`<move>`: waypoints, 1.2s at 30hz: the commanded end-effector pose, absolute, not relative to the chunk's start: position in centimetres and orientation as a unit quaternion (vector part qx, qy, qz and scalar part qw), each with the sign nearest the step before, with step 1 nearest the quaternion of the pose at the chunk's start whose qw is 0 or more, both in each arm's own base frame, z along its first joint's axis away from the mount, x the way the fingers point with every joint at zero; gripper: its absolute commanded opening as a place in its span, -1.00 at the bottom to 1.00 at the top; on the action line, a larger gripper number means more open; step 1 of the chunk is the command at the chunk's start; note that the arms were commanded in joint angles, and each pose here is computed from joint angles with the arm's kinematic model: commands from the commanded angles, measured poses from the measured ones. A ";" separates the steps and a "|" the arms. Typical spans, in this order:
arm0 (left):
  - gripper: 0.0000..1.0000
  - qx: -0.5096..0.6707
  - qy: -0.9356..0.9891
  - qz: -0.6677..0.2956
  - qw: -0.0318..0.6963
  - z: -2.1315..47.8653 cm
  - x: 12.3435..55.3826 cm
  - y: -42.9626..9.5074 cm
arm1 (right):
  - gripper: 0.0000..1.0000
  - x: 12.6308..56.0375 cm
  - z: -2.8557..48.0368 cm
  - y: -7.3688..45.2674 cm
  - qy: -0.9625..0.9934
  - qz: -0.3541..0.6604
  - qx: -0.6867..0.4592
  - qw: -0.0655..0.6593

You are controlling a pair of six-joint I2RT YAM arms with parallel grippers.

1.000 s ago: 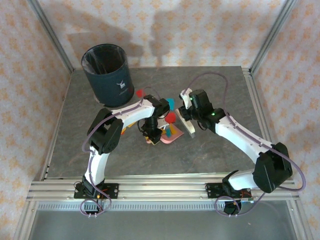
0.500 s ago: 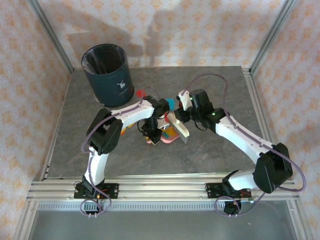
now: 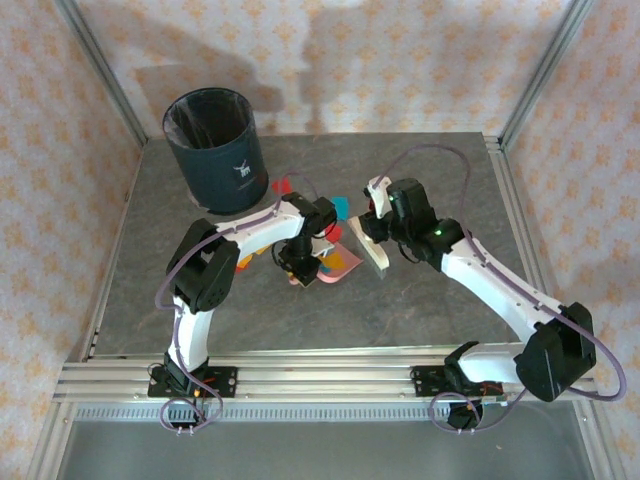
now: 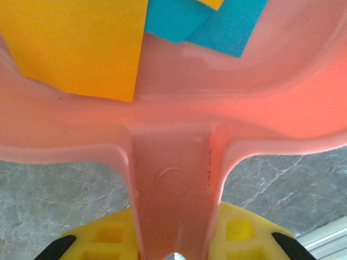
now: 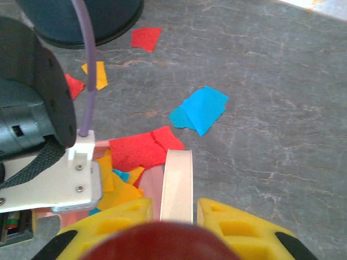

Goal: Sweep away the paper scraps from the table

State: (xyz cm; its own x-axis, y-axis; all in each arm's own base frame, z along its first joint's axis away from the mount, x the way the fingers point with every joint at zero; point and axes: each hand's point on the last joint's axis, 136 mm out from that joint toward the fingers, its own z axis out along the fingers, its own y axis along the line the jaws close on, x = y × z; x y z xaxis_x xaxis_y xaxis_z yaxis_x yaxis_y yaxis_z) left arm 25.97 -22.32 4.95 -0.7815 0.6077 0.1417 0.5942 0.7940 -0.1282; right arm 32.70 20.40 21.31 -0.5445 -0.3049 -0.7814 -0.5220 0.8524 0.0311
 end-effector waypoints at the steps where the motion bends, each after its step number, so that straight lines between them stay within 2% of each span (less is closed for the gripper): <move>1: -1.00 -0.313 -0.947 0.021 0.070 6.2 26.1 -21.3 | -1.00 33.9 23.6 19.8 0.856 0.115 -0.207 0.459; 7: -1.00 -0.331 -0.939 0.036 0.089 6.1 24.7 -21.2 | -1.00 36.1 23.4 20.9 0.849 0.114 -0.203 0.475; 19: -1.00 -0.335 -0.937 0.049 0.089 6.0 24.1 -21.2 | -1.00 38.3 22.3 26.5 0.842 0.194 -0.256 0.433; 28: -1.00 -0.331 -0.939 0.043 0.079 5.8 24.6 -21.2 | -1.00 37.8 18.8 25.9 0.873 0.168 -0.266 0.373; 36: -1.00 -0.325 -0.943 0.024 0.070 6.0 25.5 -20.7 | -1.00 35.6 18.8 24.0 0.881 0.150 -0.267 0.362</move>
State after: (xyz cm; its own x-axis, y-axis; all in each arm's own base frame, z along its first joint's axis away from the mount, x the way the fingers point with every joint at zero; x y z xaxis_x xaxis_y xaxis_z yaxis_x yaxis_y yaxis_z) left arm 24.66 -21.30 5.02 -0.7689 0.6229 0.1441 0.6094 0.7822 -0.1295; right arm 37.14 25.14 18.40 -0.5896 -0.3362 -0.7344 -0.5811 0.8081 0.0965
